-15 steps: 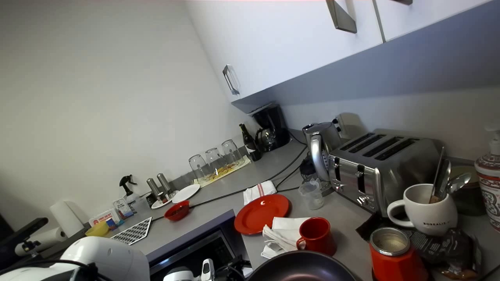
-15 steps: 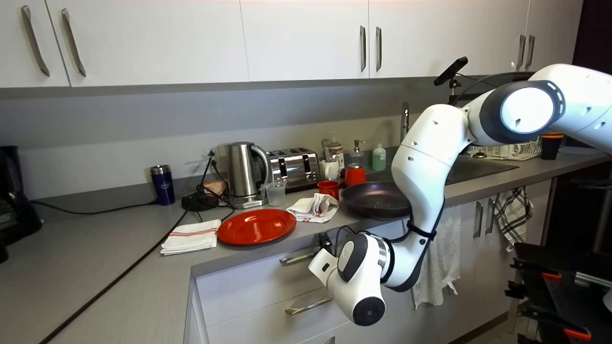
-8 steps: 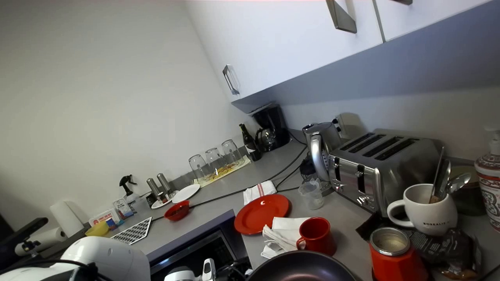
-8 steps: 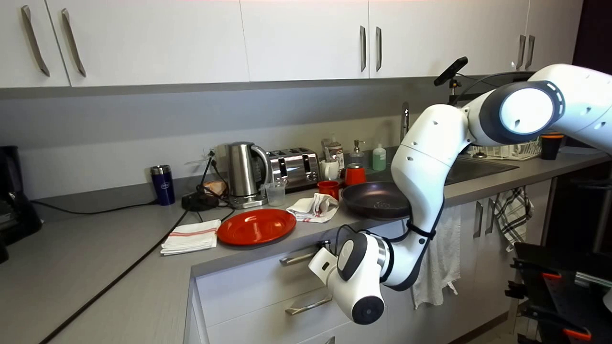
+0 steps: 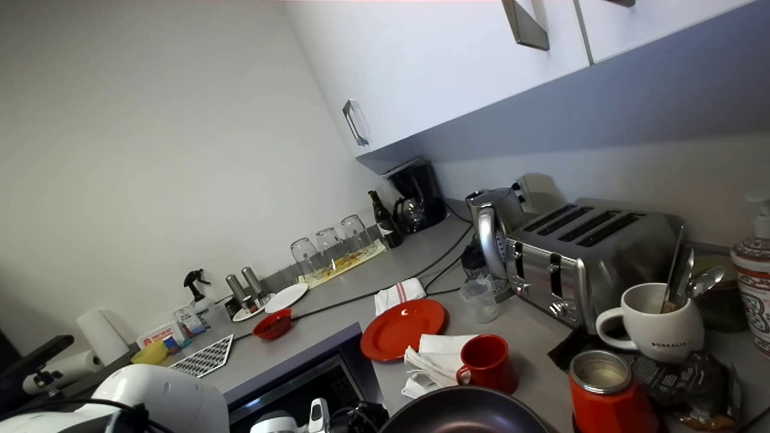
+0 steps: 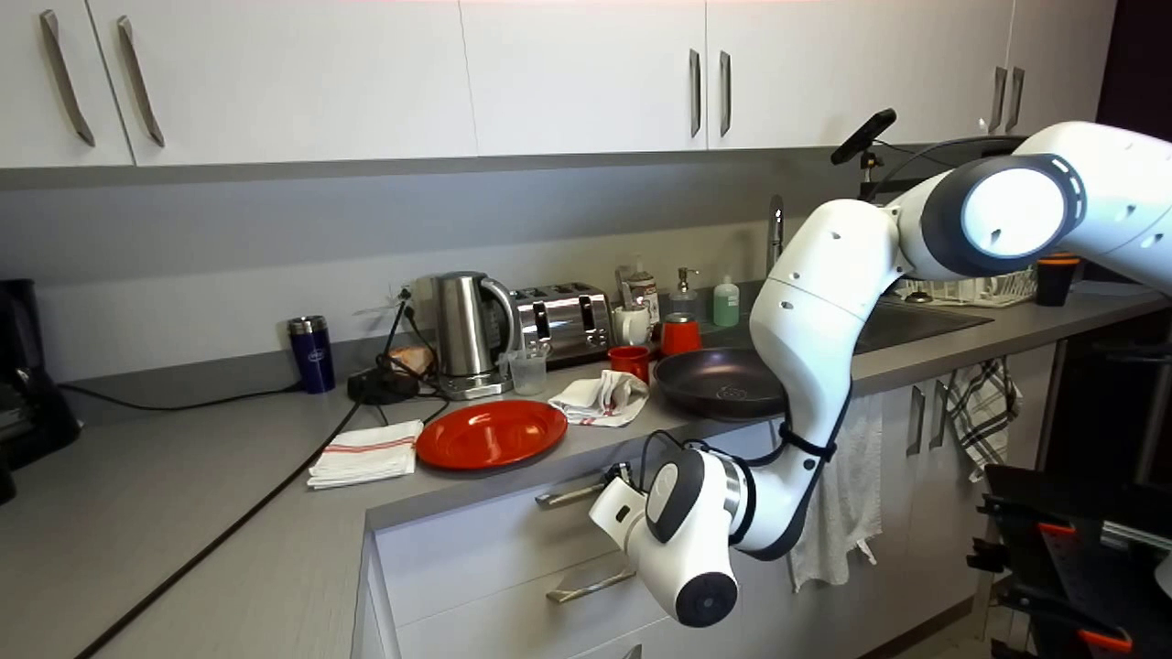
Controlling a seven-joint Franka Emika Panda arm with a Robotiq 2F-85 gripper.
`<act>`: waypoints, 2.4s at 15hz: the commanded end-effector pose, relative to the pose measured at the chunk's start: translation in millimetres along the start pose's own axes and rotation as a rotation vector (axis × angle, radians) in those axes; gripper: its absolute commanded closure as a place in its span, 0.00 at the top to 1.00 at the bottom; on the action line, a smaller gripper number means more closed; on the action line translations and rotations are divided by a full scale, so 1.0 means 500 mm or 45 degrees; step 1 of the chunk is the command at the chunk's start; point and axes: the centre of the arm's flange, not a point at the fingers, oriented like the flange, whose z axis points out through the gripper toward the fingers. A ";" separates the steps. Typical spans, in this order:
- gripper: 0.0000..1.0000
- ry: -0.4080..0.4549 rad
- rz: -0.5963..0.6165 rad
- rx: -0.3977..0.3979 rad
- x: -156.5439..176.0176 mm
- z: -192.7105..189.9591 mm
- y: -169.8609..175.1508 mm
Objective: Open the first top drawer
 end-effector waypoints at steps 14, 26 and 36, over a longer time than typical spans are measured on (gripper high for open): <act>0.09 0.189 -0.119 0.009 0.031 -0.162 -0.075; 0.09 0.262 -0.180 -0.031 0.002 -0.183 -0.095; 0.10 0.300 -0.152 -0.041 -0.006 -0.183 -0.100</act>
